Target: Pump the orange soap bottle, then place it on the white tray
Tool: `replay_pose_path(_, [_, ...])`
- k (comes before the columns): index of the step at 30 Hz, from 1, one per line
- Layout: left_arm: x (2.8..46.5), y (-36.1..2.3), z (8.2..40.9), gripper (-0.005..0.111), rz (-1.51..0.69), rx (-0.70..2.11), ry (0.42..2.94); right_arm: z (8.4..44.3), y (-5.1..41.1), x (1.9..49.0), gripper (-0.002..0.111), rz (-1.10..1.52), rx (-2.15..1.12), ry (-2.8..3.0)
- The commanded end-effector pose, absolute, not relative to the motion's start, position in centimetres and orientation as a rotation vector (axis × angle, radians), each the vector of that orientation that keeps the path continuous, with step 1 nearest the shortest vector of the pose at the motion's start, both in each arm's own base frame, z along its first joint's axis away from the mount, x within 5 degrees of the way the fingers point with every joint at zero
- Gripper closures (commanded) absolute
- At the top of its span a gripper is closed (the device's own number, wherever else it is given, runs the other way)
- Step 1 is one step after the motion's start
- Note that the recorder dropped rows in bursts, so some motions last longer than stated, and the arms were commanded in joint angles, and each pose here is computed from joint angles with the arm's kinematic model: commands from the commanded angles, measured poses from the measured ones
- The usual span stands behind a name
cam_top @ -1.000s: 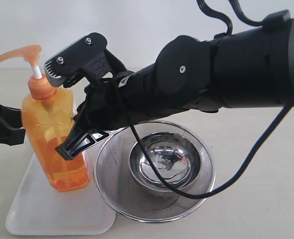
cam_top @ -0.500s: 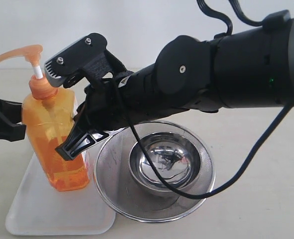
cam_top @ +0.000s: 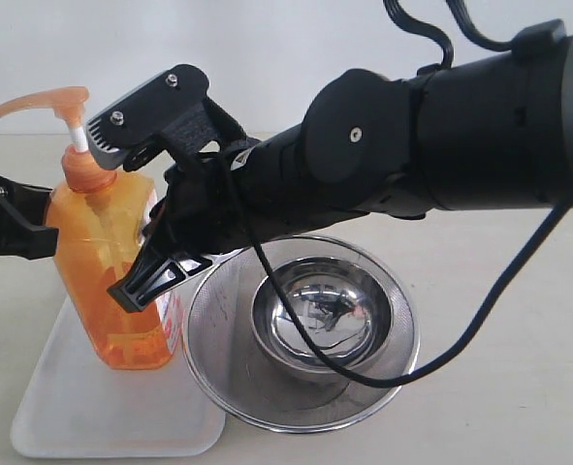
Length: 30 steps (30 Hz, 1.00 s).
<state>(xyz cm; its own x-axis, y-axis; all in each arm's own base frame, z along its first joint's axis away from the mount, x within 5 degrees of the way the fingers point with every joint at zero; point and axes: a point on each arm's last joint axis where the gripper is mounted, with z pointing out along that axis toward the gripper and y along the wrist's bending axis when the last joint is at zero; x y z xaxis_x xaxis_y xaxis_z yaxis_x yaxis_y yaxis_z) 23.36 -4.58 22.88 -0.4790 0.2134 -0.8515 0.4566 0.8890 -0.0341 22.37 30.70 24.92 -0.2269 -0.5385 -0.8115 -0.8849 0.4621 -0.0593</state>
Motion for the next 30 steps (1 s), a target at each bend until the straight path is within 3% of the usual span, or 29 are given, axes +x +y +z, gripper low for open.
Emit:
replay_pose_path(1, [23.4,-4.9,23.1,0.102,-0.338,0.497,2.066,25.2,30.6,22.2,0.108,0.542,-1.185,1.893])
replay_pose_path(14, [22.4,-3.7,22.1,0.102,-0.243,0.381,2.138,25.3,30.1,23.1,0.108,0.495,-1.179,1.868])
replay_pose_path(30, [19.4,-3.1,27.0,0.102,-0.136,0.387,1.908,25.0,28.2,25.0,0.108,0.466,-1.147,1.929])
